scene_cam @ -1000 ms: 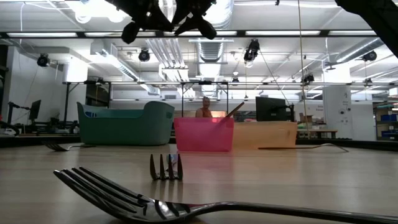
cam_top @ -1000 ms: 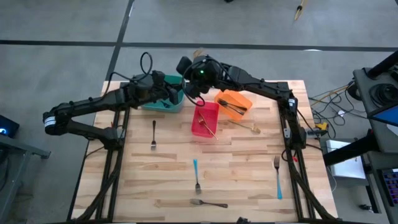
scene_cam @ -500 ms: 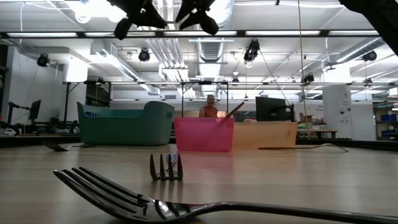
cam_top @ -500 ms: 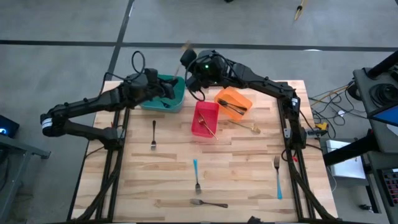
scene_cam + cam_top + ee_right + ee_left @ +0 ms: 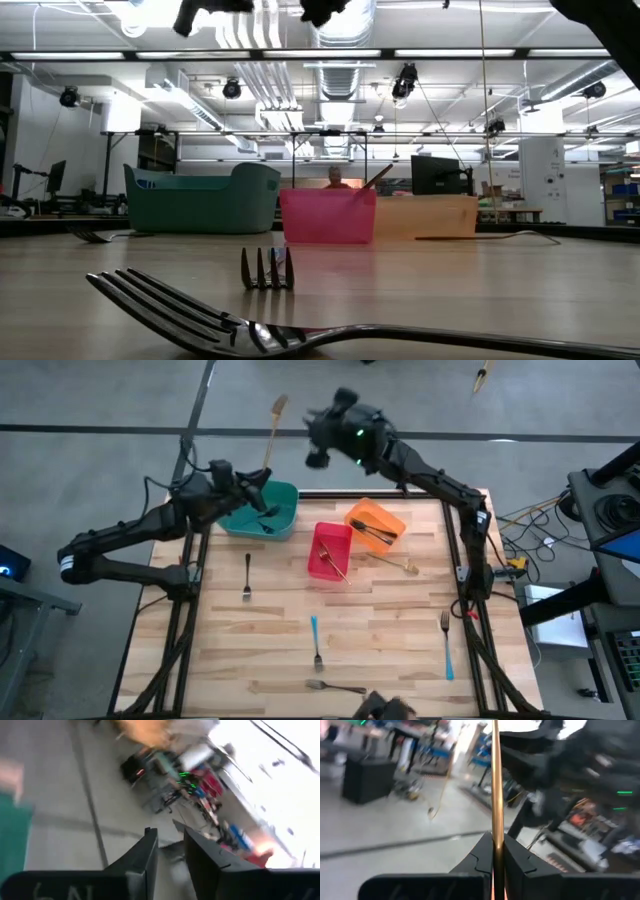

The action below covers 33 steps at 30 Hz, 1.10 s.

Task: Sort silverware by color (type)
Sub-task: Put the golden fork into the red bin

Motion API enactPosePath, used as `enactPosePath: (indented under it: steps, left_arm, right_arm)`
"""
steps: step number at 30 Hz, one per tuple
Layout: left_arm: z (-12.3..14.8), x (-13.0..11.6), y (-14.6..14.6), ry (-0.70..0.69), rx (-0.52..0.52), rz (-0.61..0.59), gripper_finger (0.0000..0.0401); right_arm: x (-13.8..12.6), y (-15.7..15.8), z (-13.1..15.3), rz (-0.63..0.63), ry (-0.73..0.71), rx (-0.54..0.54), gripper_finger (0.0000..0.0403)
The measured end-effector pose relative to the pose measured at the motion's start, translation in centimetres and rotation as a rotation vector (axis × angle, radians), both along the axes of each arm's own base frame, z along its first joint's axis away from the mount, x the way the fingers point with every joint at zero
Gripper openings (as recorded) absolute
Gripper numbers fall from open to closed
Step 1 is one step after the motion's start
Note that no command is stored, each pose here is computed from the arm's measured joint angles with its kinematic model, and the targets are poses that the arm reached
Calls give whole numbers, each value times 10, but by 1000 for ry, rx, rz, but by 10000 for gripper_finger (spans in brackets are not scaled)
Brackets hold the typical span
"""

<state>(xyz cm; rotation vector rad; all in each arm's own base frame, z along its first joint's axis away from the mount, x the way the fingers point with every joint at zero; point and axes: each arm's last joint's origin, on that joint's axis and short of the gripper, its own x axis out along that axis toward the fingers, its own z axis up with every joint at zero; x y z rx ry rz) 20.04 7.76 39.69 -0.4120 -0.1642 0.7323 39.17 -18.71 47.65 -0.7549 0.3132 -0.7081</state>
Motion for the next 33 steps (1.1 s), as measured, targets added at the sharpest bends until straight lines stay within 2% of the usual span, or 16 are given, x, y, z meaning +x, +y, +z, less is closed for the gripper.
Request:
enactPosePath:
  steps: [3,6,9,12,18,23,28,33]
  left_arm:
    - [10,-4,-12,-34,71,-48,0]
    - [17,-6,-24,-58,122,-103,0]
    - [20,-5,-36,-75,145,-157,0]
    - [19,0,-46,-77,146,-210,0]
    - [22,6,-73,-101,212,-374,1]
    - [27,-5,-92,-100,284,-462,3]
    - [32,-21,-101,-108,317,-531,2]
    - [25,-34,-112,-121,331,-631,2]
  right_arm:
    - [-14,-15,15,69,-264,141,74]
    - [-26,-32,26,335,-446,304,68]
    - [-33,-47,30,634,-531,431,63]
    - [-32,-57,26,785,-567,547,64]
    - [-26,-60,15,874,-517,721,70]
    - [-20,-47,15,946,-501,834,66]
    - [-11,-29,17,984,-497,895,58]
    - [-7,-8,19,1000,-440,912,58]
